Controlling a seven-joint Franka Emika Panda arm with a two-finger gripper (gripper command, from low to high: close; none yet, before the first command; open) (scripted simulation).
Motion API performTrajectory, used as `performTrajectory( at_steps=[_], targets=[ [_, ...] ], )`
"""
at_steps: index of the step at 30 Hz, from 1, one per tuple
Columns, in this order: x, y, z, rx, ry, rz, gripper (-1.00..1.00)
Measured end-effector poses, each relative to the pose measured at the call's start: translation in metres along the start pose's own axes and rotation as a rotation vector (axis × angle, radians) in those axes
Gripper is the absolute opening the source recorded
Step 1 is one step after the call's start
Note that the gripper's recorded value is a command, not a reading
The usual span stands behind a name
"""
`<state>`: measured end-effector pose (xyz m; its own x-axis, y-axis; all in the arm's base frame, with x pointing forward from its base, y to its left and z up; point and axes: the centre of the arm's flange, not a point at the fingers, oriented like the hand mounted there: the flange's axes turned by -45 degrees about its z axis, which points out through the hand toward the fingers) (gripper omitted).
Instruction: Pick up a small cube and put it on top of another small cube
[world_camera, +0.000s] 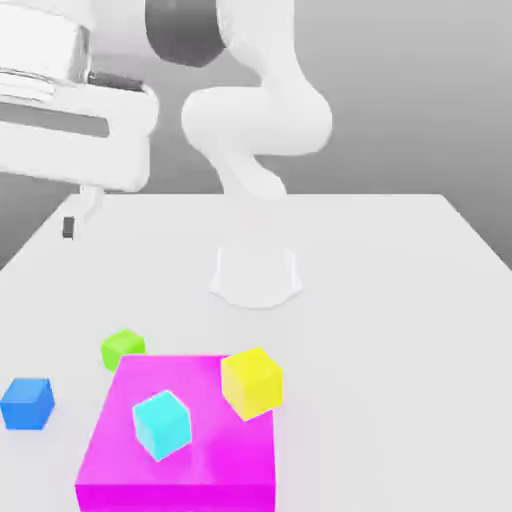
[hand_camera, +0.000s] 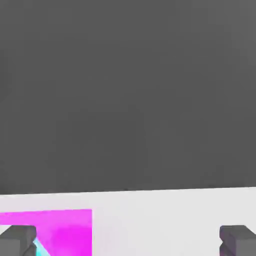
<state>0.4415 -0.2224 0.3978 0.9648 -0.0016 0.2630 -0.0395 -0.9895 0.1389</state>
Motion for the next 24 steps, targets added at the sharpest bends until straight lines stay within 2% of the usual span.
performTrajectory(
  at_steps=[5,10,15,16,24],
  targets=[
    [-0.065,0.051,0.091,0.042,-0.139,0.019,0.0],
    [-0.134,0.068,0.171,0.124,-0.25,0.001,0.0],
    [-0.161,0.064,0.233,0.14,-0.267,0.001,0.0],
    [-0.164,0.062,0.241,0.14,-0.267,0.002,-1.0],
    [-0.162,0.063,0.234,0.142,-0.268,0.002,-1.0]
  ],
)
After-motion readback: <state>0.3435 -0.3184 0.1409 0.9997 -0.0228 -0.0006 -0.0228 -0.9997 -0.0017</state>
